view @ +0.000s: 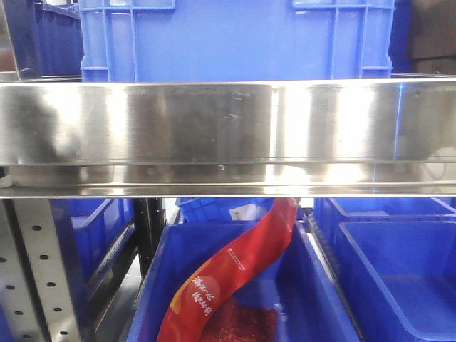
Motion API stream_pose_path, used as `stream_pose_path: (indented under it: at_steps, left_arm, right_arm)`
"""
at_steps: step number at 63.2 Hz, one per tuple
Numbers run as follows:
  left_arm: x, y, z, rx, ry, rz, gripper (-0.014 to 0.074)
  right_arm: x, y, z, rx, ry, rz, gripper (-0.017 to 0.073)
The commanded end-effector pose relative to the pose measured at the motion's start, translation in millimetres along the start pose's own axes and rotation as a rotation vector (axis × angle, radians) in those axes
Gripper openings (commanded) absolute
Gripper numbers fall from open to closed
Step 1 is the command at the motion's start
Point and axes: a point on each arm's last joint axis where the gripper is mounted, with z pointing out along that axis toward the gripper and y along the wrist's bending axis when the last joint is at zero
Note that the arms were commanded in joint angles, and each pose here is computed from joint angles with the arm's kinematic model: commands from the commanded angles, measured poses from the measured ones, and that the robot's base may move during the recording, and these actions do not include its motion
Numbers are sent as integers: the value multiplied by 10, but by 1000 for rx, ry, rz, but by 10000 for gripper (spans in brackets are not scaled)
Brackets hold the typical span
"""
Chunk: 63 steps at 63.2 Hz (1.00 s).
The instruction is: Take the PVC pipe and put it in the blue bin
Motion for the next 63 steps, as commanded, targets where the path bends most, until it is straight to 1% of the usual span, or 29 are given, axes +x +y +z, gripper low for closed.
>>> stream_pose_path:
  at_steps: [1, 3, 6, 63]
  left_arm:
    - [-19, -1, -5, 2, -38, -7, -111]
    - [0, 0, -5, 1, -16, -16, -111]
    - [0, 0, -5, 1, -16, -22, -111]
    - [2, 0, -5, 1, -14, -22, -111]
  right_arm:
    - [-21, -4, -4, 6, -23, -2, -167]
    - [-21, -4, -4, 6, -23, -2, -167]
    - [-21, -4, -4, 6, -23, -2, -167]
    - [-21, -4, -4, 6, -23, -2, -167]
